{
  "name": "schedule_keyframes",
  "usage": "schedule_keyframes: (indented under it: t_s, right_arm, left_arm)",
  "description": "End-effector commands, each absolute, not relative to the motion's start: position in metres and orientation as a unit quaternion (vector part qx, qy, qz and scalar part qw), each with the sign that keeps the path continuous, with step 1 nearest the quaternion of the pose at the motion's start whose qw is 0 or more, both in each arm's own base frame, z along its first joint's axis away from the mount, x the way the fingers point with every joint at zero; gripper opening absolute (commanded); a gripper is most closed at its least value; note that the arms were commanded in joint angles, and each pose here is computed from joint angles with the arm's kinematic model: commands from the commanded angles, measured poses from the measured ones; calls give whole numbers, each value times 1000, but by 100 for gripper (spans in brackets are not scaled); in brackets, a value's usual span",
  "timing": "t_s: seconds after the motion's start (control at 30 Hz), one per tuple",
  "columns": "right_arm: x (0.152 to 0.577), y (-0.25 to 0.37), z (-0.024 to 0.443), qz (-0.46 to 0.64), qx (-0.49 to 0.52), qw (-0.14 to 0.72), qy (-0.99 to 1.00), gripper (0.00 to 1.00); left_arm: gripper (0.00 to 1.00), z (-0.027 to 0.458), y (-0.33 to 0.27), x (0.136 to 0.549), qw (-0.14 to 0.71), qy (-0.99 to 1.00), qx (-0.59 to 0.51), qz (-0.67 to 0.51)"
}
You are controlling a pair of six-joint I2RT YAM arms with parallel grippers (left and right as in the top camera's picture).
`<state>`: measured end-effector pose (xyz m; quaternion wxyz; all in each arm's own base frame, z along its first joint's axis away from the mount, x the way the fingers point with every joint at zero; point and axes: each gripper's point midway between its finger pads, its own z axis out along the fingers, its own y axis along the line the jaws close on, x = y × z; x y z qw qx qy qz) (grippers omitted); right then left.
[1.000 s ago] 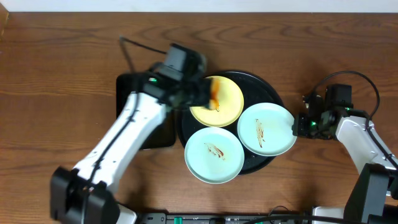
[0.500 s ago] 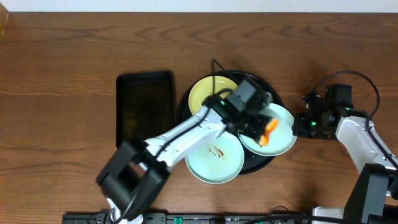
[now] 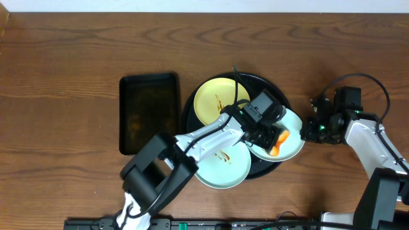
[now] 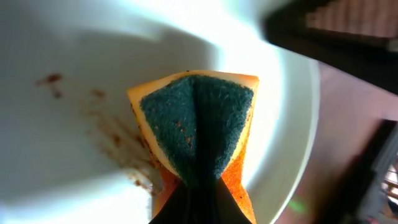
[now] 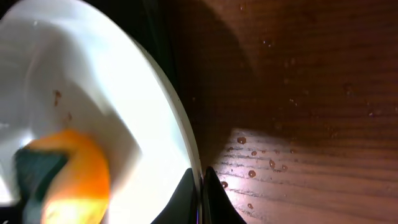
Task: Clean dirty plates on tray and stack at the side
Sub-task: 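Scrub the held pale green plate with the sponge in the left gripper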
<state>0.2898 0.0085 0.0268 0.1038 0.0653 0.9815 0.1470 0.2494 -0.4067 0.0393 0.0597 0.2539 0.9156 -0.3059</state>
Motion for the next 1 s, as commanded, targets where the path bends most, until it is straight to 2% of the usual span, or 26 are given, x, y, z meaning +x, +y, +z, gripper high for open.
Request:
schedule_keyframes:
  t_s: [0.0, 0.23, 0.67, 0.77, 0.97]
  right_arm:
    - [294, 8, 30, 147, 62, 107, 981, 1]
    - [291, 8, 29, 147, 63, 102, 982, 1]
    - [287, 9, 28, 147, 64, 92, 983, 1]
    - [287, 9, 28, 148, 64, 92, 983, 1]
    - [287, 9, 28, 148, 64, 92, 983, 1]
  left_arm:
    - [8, 30, -404, 265, 84, 923, 249, -282]
    - [7, 30, -382, 306, 157, 939, 217, -214]
    - [8, 57, -388, 348, 205, 934, 126, -264]
    - [8, 60, -390, 350, 211, 931, 123, -270]
    - [8, 41, -399, 331, 186, 937, 142, -259]
